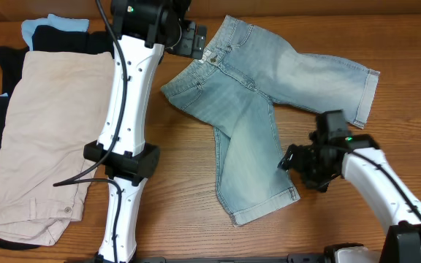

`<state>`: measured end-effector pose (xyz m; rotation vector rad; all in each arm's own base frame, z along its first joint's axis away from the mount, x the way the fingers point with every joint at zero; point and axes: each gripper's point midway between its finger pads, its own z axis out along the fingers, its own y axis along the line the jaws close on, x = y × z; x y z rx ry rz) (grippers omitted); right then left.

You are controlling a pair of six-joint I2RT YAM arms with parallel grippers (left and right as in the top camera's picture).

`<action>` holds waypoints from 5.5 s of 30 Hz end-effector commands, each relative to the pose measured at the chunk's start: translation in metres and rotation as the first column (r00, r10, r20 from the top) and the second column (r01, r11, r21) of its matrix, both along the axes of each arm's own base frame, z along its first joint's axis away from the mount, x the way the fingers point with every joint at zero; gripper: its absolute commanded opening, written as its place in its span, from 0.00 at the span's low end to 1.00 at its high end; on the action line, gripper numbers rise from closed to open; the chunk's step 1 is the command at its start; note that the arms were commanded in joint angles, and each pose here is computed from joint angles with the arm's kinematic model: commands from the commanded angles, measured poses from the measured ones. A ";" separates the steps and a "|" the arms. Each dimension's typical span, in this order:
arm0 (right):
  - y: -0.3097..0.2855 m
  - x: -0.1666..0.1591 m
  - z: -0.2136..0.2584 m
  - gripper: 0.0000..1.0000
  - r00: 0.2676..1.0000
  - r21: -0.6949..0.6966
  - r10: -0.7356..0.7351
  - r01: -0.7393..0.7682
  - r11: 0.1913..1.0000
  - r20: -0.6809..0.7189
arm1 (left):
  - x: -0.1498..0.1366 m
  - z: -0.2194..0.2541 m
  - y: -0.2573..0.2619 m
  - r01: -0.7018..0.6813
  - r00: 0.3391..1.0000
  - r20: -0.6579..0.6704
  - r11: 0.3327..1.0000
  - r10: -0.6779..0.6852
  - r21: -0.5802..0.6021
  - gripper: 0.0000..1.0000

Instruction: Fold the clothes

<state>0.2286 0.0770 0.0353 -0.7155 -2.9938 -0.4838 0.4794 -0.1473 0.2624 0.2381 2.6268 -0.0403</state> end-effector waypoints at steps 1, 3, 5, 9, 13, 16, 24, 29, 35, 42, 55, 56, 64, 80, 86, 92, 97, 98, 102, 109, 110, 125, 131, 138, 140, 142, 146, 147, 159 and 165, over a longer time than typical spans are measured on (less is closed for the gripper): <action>-0.002 -0.013 -0.015 0.82 0.993 -0.057 -0.106 0.103 0.993 -0.052 | -0.001 -0.005 -0.005 0.001 1.000 -0.015 1.000 -0.001 -0.009 1.00; -0.002 -0.019 -0.020 0.82 0.991 -0.064 -0.118 0.113 0.991 -0.067 | 0.000 -0.004 -0.005 0.002 1.000 -0.011 1.000 -0.002 -0.010 1.00; -0.007 -0.026 -0.027 0.80 0.984 -0.093 -0.155 0.147 0.985 -0.087 | 0.002 -0.003 -0.006 0.002 1.000 -0.003 1.000 -0.002 -0.012 1.00; -0.016 -0.034 -0.035 0.64 0.975 -0.145 -0.198 0.183 0.972 -0.102 | 0.002 -0.003 -0.006 0.002 1.000 0.000 1.000 -0.002 -0.013 1.00; -0.017 -0.035 -0.036 0.19 0.975 -0.147 -0.199 0.183 0.972 -0.103 | 0.002 -0.003 -0.006 0.002 1.000 0.000 1.000 -0.002 -0.013 1.00; -0.017 -0.034 -0.036 0.04 0.975 -0.148 -0.198 0.183 0.972 -0.097 | 0.003 -0.003 -0.006 0.002 1.000 0.001 1.000 -0.002 -0.014 1.00; -0.062 0.008 -0.016 0.04 0.954 -0.194 -0.297 0.297 0.935 0.029 | 0.003 -0.003 -0.005 0.008 1.000 0.003 1.000 -0.008 -0.006 1.00; -0.127 0.040 0.003 0.04 0.900 -0.224 -0.402 0.432 0.874 0.169 | 0.003 -0.003 -0.004 0.011 1.000 0.006 1.000 -0.011 0.001 1.00; -0.192 0.061 0.012 0.04 0.823 -0.222 -0.464 0.545 0.809 0.328 | 0.004 -0.002 -0.002 0.017 1.000 0.011 1.000 -0.018 0.017 1.00; -0.235 0.077 0.011 0.04 0.750 -0.228 -0.506 0.630 0.742 0.426 | 0.005 -0.005 0.001 0.013 1.000 0.007 0.999 -0.014 0.035 1.00; -0.203 0.105 0.068 1.00 0.808 -0.039 -0.377 0.441 0.897 0.453 | 0.019 -0.038 -0.057 0.463 0.886 0.013 0.886 -0.463 -0.018 1.00; -0.201 0.107 0.078 1.00 0.811 -0.038 -0.360 0.424 0.905 0.461 | 0.024 -0.046 -0.063 0.484 0.875 0.021 0.875 -0.483 -0.019 1.00; -0.194 0.108 0.111 1.00 0.825 -0.058 -0.300 0.371 0.927 0.480 | 0.049 -0.127 -0.114 0.634 0.770 0.059 0.773 -0.635 0.043 1.00; -0.192 0.104 0.108 1.00 0.833 -0.056 -0.304 0.370 0.927 0.461 | 0.039 -0.253 -0.098 0.537 0.841 -0.063 0.812 -0.538 0.231 1.00; -0.191 0.103 0.108 1.00 0.836 -0.055 -0.306 0.370 0.928 0.455 | 0.021 -0.290 -0.053 0.414 0.906 -0.171 0.893 -0.386 0.178 1.00; -0.186 0.104 0.107 1.00 0.843 -0.055 -0.295 0.355 0.933 0.451 | -0.019 -0.311 0.002 0.209 0.918 -0.369 0.967 -0.142 0.147 1.00; -0.174 0.108 0.107 1.00 0.852 -0.055 -0.264 0.322 0.945 0.452 | -0.062 -0.311 0.043 0.047 0.837 -0.545 0.984 0.055 0.171 1.00; -0.171 0.109 0.107 1.00 0.855 -0.056 -0.255 0.312 0.948 0.452 | -0.070 -0.310 0.049 0.030 0.816 -0.573 0.984 0.077 0.176 1.00; -0.157 0.113 0.107 1.00 0.864 -0.056 -0.218 0.272 0.961 0.453 | -0.103 -0.303 0.068 -0.013 0.711 -0.691 0.984 0.133 0.176 1.00; -0.147 0.121 0.125 1.00 0.846 -0.012 -0.202 0.239 0.971 0.493 | -0.085 -0.260 0.071 -0.099 0.722 -0.673 0.987 0.158 0.125 1.00; -0.146 0.122 0.133 1.00 0.841 -0.009 -0.200 0.236 0.972 0.502 | -0.080 -0.246 0.070 -0.097 0.738 -0.658 0.988 0.151 0.118 1.00; -0.124 0.018 0.287 1.00 0.749 -0.093 -0.193 0.321 0.943 0.634 | -0.105 0.067 0.070 -0.221 0.974 -0.091 0.964 0.209 -0.150 1.00; -0.105 -0.035 0.277 1.00 0.793 -0.096 -0.215 0.324 0.941 0.570 | -0.177 0.118 0.071 -0.218 0.973 0.022 0.951 0.228 -0.221 1.00; -0.105 -0.051 0.239 1.00 0.863 -0.117 -0.243 0.324 0.939 0.442 | -0.254 0.041 0.121 -0.649 0.760 -0.099 0.756 0.642 -0.083 1.00; -0.102 -0.045 0.228 1.00 0.870 -0.091 -0.244 0.311 0.946 0.429 | -0.271 0.009 0.136 -0.781 0.624 -0.120 0.623 0.772 -0.052 1.00; -0.098 -0.038 0.218 1.00 0.875 -0.054 -0.245 0.293 0.955 0.417 | -0.278 -0.021 0.145 -0.880 0.475 -0.118 0.473 0.872 -0.048 1.00; -0.096 -0.027 0.201 1.00 0.886 -0.020 -0.248 0.278 0.960 0.392 | -0.266 -0.084 0.146 -0.939 0.343 -0.114 0.337 0.932 -0.068 1.00; -0.097 -0.024 0.195 1.00 0.889 -0.018 -0.251 0.279 0.960 0.383 | -0.257 -0.103 0.142 -0.937 0.347 -0.120 0.338 0.930 -0.085 1.00; -0.104 -0.006 0.167 0.94 0.913 -0.001 -0.289 0.302 0.953 0.289 | -0.196 -0.205 0.092 -0.834 0.546 -0.308 0.542 0.779 -0.106 0.79; -0.105 -0.003 0.160 0.91 0.922 0.001 -0.292 0.302 0.953 0.256 | -0.204 -0.235 0.097 -0.870 0.456 -0.435 0.491 0.777 -0.035 0.75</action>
